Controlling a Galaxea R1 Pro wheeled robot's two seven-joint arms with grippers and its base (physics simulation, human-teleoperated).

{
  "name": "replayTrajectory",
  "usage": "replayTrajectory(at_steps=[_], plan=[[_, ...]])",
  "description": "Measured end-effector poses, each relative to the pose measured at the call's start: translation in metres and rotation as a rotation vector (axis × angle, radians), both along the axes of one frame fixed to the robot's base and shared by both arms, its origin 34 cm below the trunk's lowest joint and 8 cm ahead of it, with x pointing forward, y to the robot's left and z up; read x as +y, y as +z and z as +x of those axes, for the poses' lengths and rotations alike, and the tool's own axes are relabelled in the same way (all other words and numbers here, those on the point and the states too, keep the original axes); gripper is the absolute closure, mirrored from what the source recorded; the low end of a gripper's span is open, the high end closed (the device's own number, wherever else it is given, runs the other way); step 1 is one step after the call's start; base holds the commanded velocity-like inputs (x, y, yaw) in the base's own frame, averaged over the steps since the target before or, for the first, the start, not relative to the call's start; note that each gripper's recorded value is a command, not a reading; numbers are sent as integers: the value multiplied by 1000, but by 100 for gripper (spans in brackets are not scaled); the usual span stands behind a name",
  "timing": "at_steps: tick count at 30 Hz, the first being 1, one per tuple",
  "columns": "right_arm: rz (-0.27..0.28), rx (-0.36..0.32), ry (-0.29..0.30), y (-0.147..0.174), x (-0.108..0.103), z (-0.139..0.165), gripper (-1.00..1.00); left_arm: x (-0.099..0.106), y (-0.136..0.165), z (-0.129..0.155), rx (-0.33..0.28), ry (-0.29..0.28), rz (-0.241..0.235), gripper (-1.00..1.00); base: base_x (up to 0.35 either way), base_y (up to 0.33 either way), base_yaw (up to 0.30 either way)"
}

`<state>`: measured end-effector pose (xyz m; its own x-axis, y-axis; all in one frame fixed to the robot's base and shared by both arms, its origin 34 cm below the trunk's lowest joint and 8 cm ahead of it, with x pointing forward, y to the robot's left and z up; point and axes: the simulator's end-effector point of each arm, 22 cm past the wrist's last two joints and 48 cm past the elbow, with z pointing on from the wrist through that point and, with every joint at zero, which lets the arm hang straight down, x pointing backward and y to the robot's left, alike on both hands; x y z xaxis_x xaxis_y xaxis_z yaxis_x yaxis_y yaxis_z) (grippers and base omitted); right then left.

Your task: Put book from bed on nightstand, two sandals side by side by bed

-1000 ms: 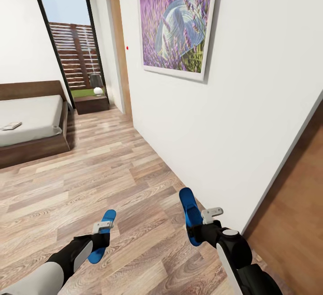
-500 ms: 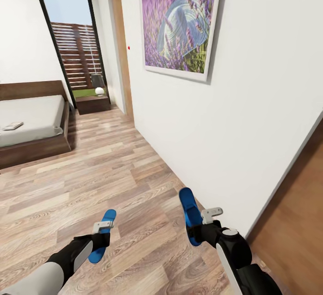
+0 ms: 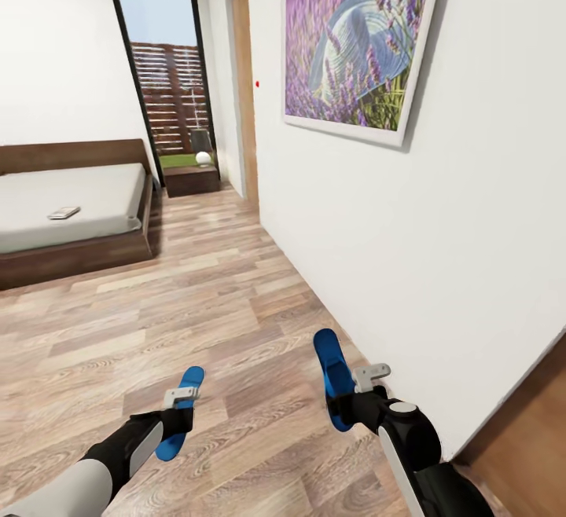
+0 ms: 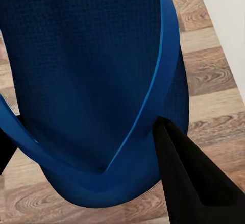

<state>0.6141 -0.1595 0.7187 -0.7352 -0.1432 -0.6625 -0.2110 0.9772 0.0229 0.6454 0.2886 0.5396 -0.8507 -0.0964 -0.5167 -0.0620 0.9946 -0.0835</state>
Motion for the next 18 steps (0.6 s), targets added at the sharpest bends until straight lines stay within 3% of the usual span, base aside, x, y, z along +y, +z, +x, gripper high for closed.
replayTrajectory(at_steps=[18], plan=[[-1, 4, 0, -2, 0, -1, 100, 0, 1, 1, -8, 0, 2, 100, 1, 0, 280]])
